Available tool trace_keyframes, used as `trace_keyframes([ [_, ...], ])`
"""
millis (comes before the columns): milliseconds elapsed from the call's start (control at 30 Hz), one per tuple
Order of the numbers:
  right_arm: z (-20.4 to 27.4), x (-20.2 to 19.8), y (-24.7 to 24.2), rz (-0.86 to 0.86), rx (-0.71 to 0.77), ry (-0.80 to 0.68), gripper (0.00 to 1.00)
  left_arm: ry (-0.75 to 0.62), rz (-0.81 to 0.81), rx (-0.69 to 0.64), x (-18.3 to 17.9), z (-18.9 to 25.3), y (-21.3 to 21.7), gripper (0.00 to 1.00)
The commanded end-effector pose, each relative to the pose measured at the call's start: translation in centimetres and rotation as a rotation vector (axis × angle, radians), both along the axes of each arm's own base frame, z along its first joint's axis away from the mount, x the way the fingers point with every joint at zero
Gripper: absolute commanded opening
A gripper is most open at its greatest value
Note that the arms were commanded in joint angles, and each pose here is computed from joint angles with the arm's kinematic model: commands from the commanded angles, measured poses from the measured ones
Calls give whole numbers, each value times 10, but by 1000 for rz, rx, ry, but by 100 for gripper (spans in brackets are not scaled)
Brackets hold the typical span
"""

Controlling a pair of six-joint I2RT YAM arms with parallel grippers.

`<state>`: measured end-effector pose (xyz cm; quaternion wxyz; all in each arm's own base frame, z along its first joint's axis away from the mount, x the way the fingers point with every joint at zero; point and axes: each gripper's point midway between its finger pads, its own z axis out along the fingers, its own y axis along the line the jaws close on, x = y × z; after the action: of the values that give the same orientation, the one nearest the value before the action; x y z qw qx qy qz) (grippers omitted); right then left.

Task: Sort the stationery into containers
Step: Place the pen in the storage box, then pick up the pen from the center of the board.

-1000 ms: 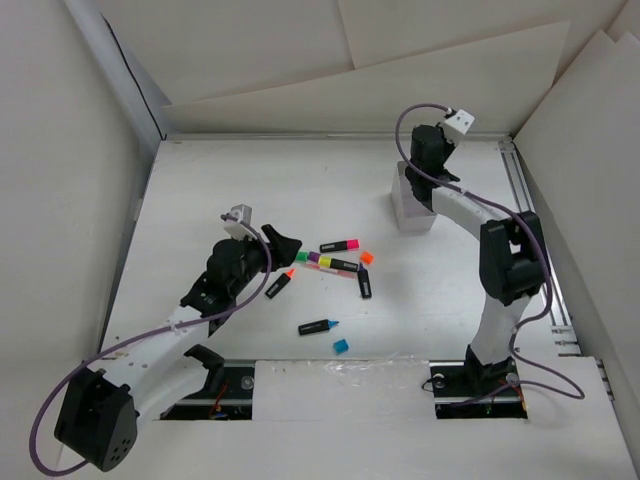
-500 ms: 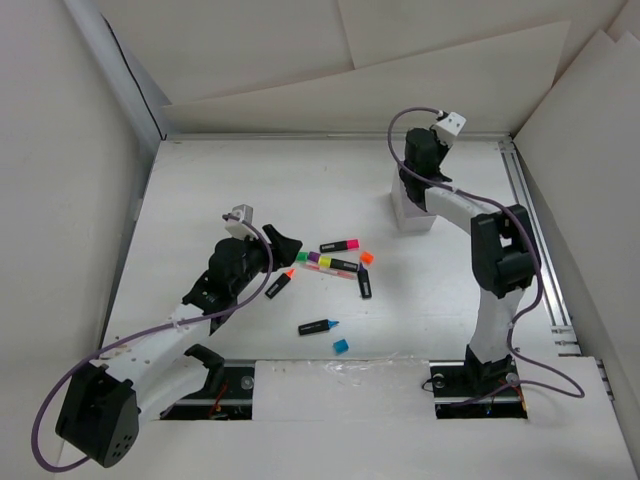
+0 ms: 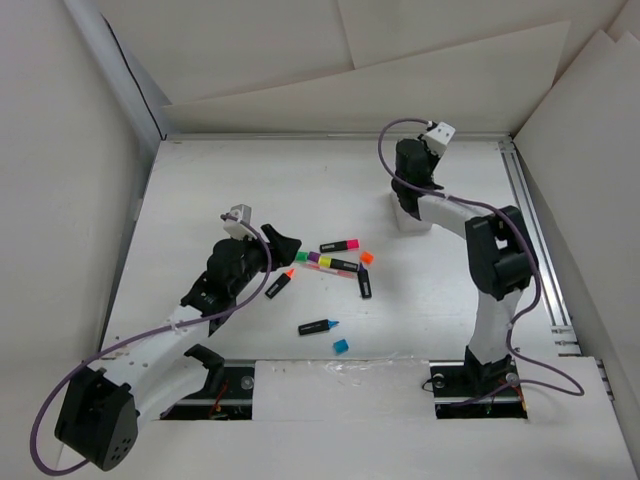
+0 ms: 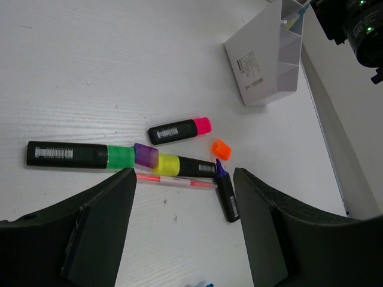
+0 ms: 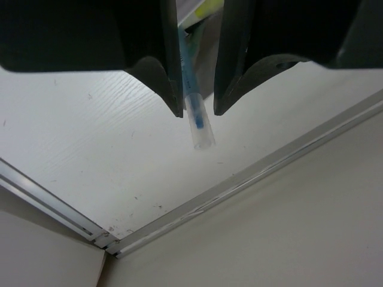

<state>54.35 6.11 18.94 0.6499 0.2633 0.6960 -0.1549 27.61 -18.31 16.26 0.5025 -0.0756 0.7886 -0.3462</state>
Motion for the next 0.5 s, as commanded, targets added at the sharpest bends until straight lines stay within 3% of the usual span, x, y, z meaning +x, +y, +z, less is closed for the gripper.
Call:
trace_keyframes([
  [0, 42, -9, 0, -15, 38, -103, 34, -81, 4, -28, 6, 30, -1, 63],
  [100, 58, -22, 6, 4, 50, -130, 42, -81, 4, -28, 6, 30, -1, 63],
  [300, 96, -53, 17, 65, 80, -173, 43, -90, 4, -33, 6, 33, 0, 63],
  [400, 101, -66, 49, 212, 119, -157, 33, -82, 25, -23, 7, 30, 3, 63],
  [467, 93, -80, 74, 355, 135, -100, 18, -87, 27, -36, 6, 34, 3, 63],
])
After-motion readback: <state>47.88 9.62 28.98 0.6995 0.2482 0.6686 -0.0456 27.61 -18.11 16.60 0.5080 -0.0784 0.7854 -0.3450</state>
